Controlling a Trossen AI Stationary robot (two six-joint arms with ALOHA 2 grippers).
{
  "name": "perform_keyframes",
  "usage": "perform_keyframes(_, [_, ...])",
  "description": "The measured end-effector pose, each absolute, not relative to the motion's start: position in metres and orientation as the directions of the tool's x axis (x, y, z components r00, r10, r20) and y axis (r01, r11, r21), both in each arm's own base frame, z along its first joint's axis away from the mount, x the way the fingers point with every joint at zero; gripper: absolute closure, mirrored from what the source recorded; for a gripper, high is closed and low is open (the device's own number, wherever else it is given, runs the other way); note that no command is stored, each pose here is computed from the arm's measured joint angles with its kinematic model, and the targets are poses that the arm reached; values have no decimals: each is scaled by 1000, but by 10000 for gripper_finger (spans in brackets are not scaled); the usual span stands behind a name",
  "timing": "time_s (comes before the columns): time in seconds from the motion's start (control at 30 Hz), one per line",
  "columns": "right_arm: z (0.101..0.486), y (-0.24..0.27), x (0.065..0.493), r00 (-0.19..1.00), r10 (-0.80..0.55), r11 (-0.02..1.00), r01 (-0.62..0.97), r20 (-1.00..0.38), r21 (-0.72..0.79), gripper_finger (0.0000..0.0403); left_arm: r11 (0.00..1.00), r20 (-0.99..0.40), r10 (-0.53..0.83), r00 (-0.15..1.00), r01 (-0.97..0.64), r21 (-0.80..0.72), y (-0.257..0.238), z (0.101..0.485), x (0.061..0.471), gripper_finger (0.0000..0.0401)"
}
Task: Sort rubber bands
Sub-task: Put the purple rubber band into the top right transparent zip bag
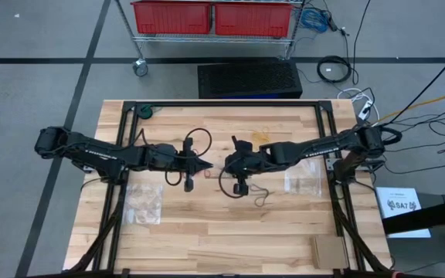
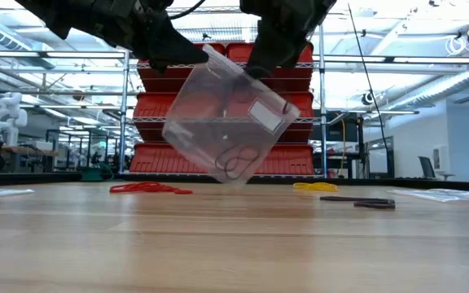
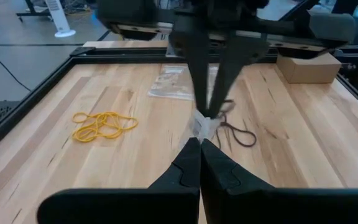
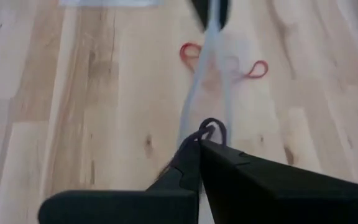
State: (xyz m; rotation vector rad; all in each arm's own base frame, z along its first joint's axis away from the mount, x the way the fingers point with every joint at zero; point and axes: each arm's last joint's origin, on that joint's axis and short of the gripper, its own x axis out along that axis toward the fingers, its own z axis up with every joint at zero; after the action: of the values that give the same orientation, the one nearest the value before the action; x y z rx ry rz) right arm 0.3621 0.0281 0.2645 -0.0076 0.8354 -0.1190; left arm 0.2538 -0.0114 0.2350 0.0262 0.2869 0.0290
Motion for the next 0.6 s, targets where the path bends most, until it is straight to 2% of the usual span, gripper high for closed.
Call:
perform_keyframes(0.47, [285, 14, 369, 717, -142, 989, 132, -682, -68, 403, 999, -284, 27, 958, -19, 29, -12, 235, 254, 401])
perform_keyframes(0.6, [285, 9, 369, 718, -105, 993, 118, -688, -28, 403, 1000, -284, 18, 959, -10, 26, -12, 235, 254, 401])
